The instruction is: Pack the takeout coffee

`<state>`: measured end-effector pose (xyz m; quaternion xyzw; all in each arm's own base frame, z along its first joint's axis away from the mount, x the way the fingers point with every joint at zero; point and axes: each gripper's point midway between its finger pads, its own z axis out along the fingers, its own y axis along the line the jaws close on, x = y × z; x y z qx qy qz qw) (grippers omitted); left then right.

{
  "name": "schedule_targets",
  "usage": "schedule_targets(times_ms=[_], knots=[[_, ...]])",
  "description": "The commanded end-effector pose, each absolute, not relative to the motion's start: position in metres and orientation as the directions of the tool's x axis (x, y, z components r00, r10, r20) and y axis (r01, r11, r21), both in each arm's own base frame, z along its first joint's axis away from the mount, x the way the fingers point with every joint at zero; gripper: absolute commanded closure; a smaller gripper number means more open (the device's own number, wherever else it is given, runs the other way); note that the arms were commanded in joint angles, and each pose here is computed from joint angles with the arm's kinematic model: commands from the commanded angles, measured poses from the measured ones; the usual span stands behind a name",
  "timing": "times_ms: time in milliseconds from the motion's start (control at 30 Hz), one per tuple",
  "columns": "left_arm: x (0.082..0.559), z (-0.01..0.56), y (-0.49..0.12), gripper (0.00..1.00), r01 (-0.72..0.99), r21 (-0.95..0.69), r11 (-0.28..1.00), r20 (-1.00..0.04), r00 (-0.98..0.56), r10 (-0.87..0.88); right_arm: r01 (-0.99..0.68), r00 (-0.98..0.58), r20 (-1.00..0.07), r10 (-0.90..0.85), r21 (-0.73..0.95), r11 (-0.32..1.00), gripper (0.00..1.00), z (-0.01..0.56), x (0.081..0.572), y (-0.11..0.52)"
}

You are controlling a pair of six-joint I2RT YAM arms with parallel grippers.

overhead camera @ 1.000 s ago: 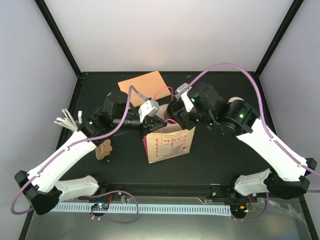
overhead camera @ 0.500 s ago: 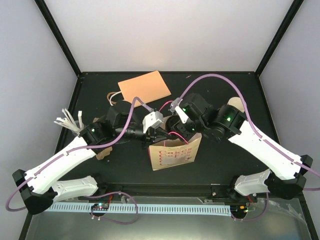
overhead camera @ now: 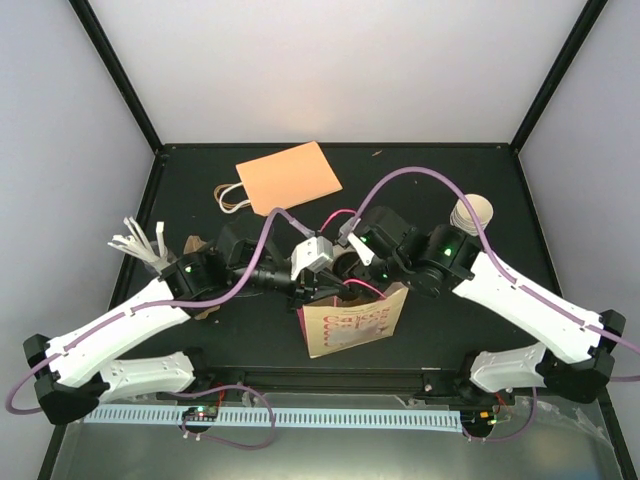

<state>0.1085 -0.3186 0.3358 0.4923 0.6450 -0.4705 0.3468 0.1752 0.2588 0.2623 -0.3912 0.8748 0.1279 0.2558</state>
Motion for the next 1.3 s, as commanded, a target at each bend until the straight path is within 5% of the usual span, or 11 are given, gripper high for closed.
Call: schedule_targets(times_ms=[0, 167, 267, 600, 867, 1267], knots=[[0.105, 0.345, -0.32, 0.98, 0.965, -0.254, 0.07, -0.924, -0.263, 0.279, -0.747, -0.568, -0.57, -0.594, 0.053, 0.663, 0.4, 0.263, 0.167, 0.258], [0.103, 0.344, -0.321, 0.97, 0.963, -0.258, 0.076, -0.922, -0.269, 0.28, -0.745, -0.576, -0.558, -0.597, 0.058, 0.664, 0.4, 0.252, 0.159, 0.254], [0.105, 0.349, -0.319, 0.88, 0.963, -0.253, 0.094, -0.925, -0.269, 0.267, -0.744, -0.579, -0.552, -0.6, 0.058, 0.665, 0.41, 0.246, 0.154, 0.252], [0.119, 0.399, -0.286, 0.2, 0.938, -0.218, 0.269, -0.955, -0.262, 0.14, -0.761, -0.576, -0.535, -0.617, 0.076, 0.644, 0.42, 0.231, 0.138, 0.248], [0.162, 0.385, -0.261, 0.2, 0.814, -0.172, 0.554, -0.892, -0.368, 0.264, -0.773, -0.549, -0.541, -0.637, 0.039, 0.633, 0.42, 0.223, 0.127, 0.245], [0.132, 0.336, -0.282, 0.21, 0.895, -0.226, 0.386, -0.766, -0.407, 0.497, -0.781, -0.511, -0.578, -0.636, 0.003, 0.625, 0.43, 0.221, 0.121, 0.245]])
